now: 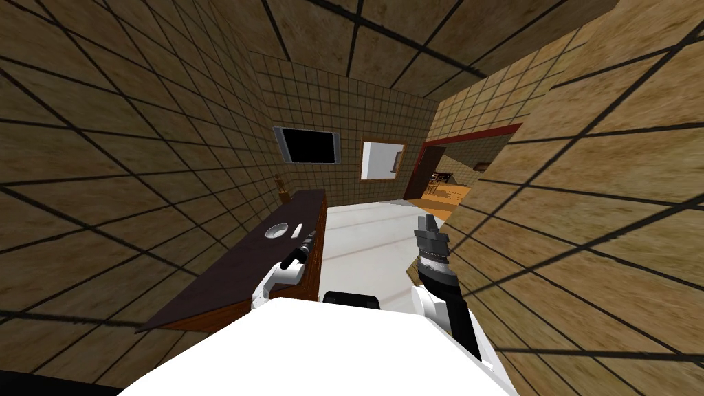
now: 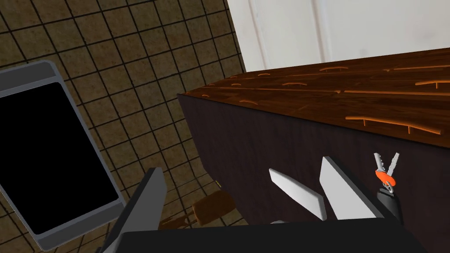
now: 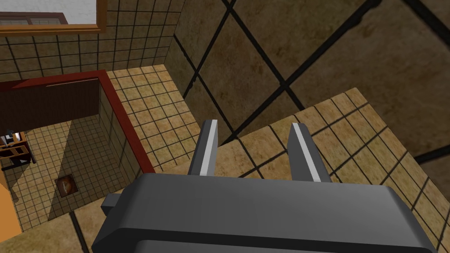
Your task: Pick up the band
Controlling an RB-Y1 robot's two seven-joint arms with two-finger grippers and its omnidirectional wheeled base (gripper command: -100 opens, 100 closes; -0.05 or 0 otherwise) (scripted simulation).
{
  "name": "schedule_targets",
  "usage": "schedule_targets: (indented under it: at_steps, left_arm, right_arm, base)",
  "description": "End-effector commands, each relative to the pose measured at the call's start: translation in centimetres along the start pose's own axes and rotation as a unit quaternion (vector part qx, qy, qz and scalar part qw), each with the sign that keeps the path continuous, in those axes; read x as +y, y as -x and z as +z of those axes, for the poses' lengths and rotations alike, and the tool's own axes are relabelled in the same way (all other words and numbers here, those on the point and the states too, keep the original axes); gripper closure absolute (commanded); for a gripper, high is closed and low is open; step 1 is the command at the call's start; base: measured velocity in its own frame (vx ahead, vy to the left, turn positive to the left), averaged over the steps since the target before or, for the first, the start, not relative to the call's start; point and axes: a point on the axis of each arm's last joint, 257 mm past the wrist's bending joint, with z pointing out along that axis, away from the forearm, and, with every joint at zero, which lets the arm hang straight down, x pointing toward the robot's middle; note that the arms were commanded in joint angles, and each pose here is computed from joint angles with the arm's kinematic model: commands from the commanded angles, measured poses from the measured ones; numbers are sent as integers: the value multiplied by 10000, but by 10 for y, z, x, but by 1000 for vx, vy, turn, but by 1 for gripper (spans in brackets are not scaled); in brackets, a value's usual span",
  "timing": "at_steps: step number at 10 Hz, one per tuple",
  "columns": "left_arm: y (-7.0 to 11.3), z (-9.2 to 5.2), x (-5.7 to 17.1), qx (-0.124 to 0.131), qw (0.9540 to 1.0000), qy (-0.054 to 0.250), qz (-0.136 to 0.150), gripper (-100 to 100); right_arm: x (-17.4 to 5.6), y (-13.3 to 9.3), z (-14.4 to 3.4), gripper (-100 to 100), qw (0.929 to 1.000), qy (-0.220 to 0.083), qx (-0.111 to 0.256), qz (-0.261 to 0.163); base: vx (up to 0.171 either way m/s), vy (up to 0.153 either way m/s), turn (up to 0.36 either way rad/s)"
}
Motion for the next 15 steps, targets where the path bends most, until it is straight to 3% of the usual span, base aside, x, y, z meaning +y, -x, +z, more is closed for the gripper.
schedule_targets:
  at_steps: [1, 2, 4, 5, 6, 7, 8, 9, 10, 11, 12, 13, 15]
  left_arm:
    - [3, 7, 23, -4, 9993, 367, -6, -100]
    - [3, 6, 24, -4, 9992, 401, -6, -100]
    - [12, 11, 60, -28, 9954, 955, -57, -100]
    - [12, 10, 65, -27, 9944, 1055, -57, -100]
    - [17, 11, 82, -45, 9912, 1320, -101, -100]
    - [17, 10, 85, -44, 9904, 1375, -101, -100]
    - [23, 9, 103, -65, 9860, 1657, -156, -100]
    - [23, 8, 104, -65, 9855, 1690, -157, -100]
    - [30, 7, 121, -91, 9807, 1939, -222, -100]
    - [30, 6, 123, -89, 9796, 1997, -222, -100]
    - [37, 2, 141, -116, 9733, 2272, -296, -100]
    - [37, 2, 142, -115, 9728, 2294, -297, -100]
    - [51, -7, 172, -178, 9591, 2785, -466, -100]
  right_arm:
    - [0, 0, 0, 0, 10000, 0, 0, 0]
    - [0, 0, 0, 0, 10000, 0, 0, 0]
    - [0, 0, 0, 0, 10000, 0, 0, 0]
    - [0, 0, 0, 0, 10000, 0, 0, 0]
    - [0, 0, 0, 0, 10000, 0, 0, 0]
    - [0, 0, 0, 0, 10000, 0, 0, 0]
    - [0, 0, 0, 0, 10000, 0, 0, -1]
    - [0, 0, 0, 0, 10000, 0, 0, -1]
    - [0, 0, 0, 0, 10000, 0, 0, -1]
    - [0, 0, 0, 0, 10000, 0, 0, -1]
    - [0, 0, 0, 0, 10000, 0, 0, -1]
    - [0, 0, 0, 0, 10000, 0, 0, -1]
    - [0, 0, 0, 0, 10000, 0, 0, -1]
  base:
    - [66, -62, -86]
    - [57, -43, -34]
    - [94, -41, -79]
    - [83, -28, -24]
    - [76, -20, -32]
    - [57, -11, -18]
    - [64, -8, -26]
    - [58, -2, -9]
    - [70, 12, -14]
    - [62, 16, -6]
    - [75, 21, 1]
    - [62, 15, 1]
    - [81, 25, 17]
